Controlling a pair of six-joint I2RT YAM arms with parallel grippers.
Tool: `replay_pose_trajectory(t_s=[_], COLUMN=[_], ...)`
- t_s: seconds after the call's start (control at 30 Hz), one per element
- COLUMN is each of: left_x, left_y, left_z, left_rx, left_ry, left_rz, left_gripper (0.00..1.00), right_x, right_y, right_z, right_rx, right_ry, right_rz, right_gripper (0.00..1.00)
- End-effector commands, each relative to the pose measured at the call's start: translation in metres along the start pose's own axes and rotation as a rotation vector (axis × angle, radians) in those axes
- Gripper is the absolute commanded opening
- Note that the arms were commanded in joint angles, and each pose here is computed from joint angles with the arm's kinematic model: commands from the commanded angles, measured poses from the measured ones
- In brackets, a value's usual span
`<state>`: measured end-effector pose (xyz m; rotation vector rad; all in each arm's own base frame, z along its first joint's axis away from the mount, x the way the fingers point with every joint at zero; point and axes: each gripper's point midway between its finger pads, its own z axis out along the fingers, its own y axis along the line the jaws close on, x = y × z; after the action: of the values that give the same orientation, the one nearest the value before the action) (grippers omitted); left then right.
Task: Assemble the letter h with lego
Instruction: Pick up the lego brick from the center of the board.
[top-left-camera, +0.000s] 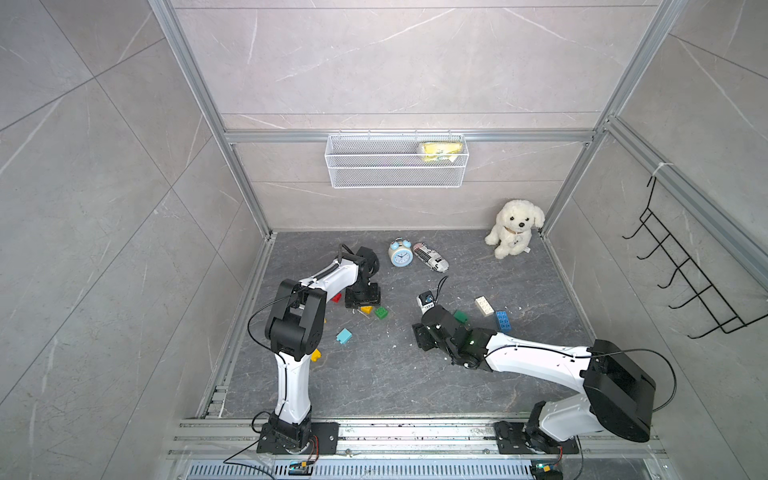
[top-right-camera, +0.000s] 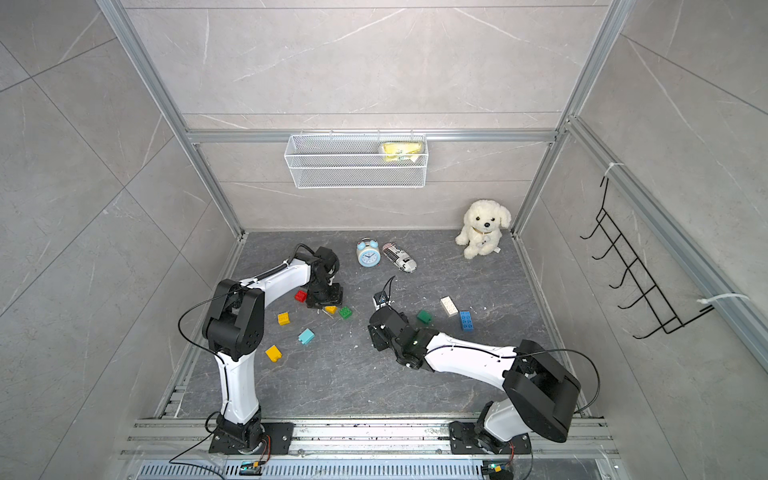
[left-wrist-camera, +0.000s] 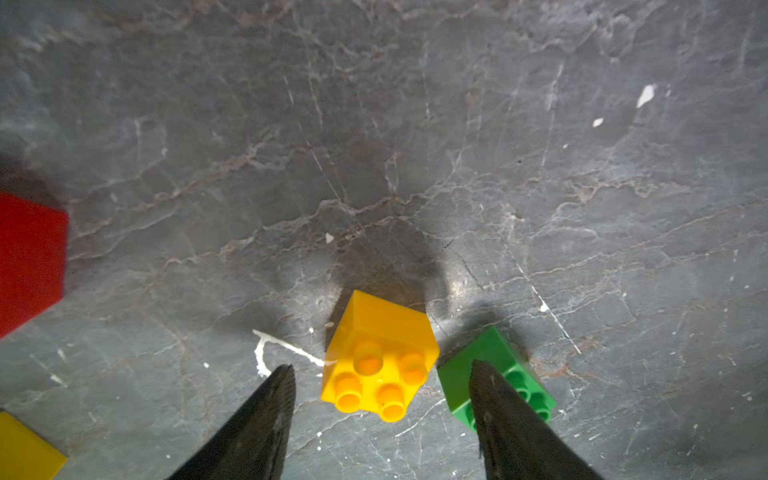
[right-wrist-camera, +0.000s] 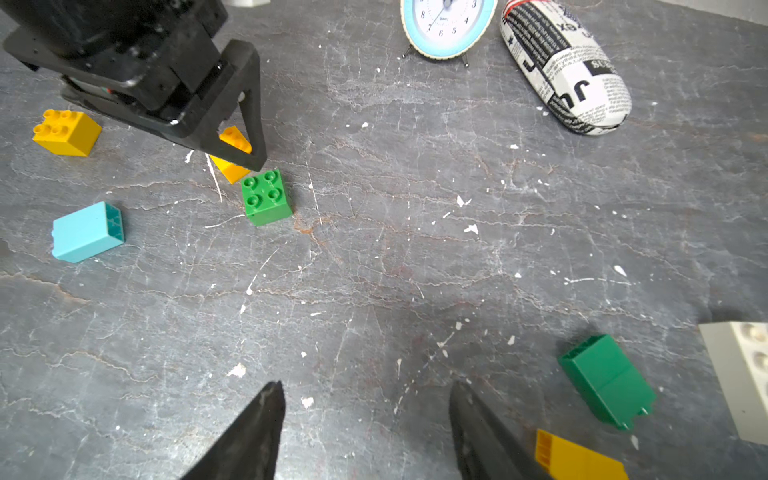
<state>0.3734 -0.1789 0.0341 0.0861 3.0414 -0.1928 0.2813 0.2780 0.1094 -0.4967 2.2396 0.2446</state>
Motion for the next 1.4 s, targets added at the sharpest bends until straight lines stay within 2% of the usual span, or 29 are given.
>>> replay_pose_trajectory(t_s=[0.0, 0.07, 0.3, 0.6, 0.73, 1.0, 1.2, 1.37], left_x=[0.004, 0.003, 0.003, 0.012, 0.013, 0.033, 0.069, 0.093], left_y=[0.002, 0.001, 0.001, 0.003, -0.002, -0.01, -0.031, -0.047], left_z=[0.002, 0.003, 0.003, 0.001, -0.007, -0.02, -0.029, -0.017], left_rx=[-0.019, -0.016, -0.013, -0.008, 0.021, 0.016, 0.001, 0.008], left_ry=[0.035, 0.035, 0.033, 0.038, 0.016, 0.006, -0.015, 0.004], left_rz=[0.037, 0.038, 0.021, -0.093, -0.136, -0.127, -0.107, -0.159], left_gripper=[0.67, 0.67, 0.51, 0.29, 0.26, 0.15, 0.14, 0.15], right_x=[-0.006, -0.005, -0.005, -0.005, -0.005, -0.005, -0.004, -0.003], right_y=[0.0, 0.0, 0.001, 0.0, 0.0, -0.001, -0.006, -0.009], right_z=[-0.005, -0.005, -0.003, -0.003, -0.003, -0.002, -0.001, 0.001], right_rx=[-0.011, -0.014, -0.017, -0.009, -0.009, -0.003, 0.026, 0.035], right_ry=[-0.027, -0.027, -0.023, -0.025, -0.024, -0.024, -0.02, -0.014], right_rz=[-0.002, -0.003, -0.01, -0.013, -0.014, -0.011, -0.002, 0.01], right_gripper=[0.66, 0.66, 0.65, 0.64, 0.63, 0.63, 0.63, 0.64])
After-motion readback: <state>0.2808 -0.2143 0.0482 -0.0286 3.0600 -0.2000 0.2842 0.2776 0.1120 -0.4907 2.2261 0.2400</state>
